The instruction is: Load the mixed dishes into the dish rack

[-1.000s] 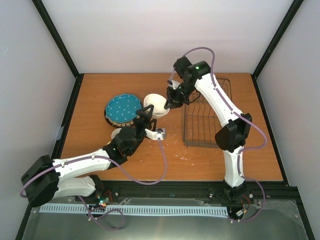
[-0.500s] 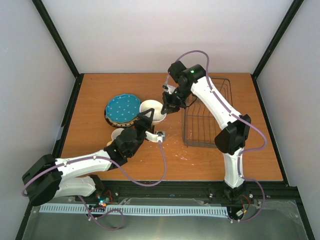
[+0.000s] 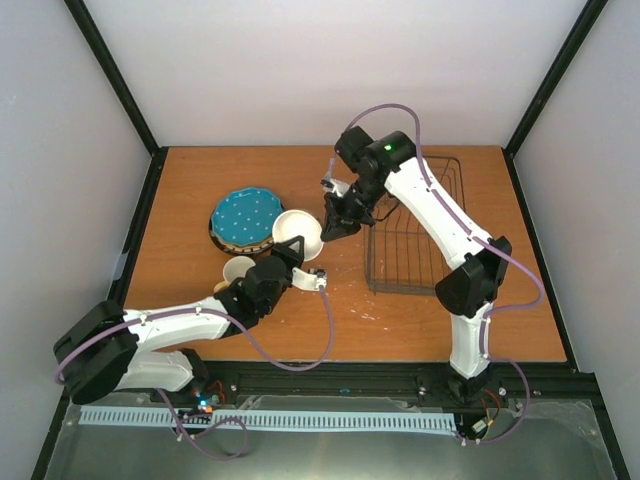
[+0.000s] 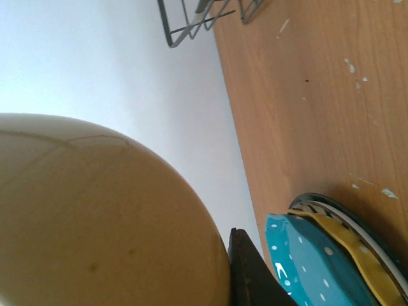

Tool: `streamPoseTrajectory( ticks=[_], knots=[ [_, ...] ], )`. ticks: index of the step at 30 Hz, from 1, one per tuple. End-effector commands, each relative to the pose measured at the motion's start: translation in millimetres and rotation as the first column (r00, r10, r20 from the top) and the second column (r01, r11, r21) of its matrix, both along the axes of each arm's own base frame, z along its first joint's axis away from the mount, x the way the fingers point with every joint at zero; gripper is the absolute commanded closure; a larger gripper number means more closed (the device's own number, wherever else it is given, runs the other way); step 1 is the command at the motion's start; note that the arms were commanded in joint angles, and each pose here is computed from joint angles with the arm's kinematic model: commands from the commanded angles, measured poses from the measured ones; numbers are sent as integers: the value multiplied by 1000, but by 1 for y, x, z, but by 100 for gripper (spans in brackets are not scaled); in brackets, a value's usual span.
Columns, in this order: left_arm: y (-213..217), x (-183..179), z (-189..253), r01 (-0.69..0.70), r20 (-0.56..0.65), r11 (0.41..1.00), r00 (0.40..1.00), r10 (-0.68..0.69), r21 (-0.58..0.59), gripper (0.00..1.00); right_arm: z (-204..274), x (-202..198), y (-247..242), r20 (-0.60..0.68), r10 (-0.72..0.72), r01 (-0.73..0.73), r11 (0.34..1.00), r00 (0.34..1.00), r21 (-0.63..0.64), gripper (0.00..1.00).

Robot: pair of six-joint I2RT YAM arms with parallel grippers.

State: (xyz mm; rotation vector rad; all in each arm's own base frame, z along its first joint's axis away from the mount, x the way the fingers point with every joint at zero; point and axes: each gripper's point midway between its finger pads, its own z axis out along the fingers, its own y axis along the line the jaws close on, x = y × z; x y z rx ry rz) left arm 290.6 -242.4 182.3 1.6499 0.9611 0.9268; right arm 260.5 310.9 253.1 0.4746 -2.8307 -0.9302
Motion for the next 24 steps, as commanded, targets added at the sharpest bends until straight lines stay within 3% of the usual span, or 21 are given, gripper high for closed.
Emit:
streamPoseTrajectory(
  ticks=[1,8,11,14,19,24],
  knots=[
    [-15,0,92,52,168,957,986,-4,-284,99,18,15,6,40,-38,35,995,998,93,97],
    [-19,1,109,50,130,938,991,-6,-344,99,18,18,4,61,-44,39,996,997,79,97],
    [-27,2,129,21,4,878,1000,-22,-478,99,19,25,0,95,-57,51,997,994,63,97],
    [-34,-2,152,-16,-117,786,991,-71,-618,99,23,36,-6,132,-81,74,996,988,57,88],
    [-43,-14,169,-28,-213,727,963,-163,-686,100,41,63,-27,219,-148,136,988,964,71,72],
    [-50,-28,184,-60,-299,656,918,-259,-752,99,62,89,-60,323,-234,224,972,917,69,70]
  ],
)
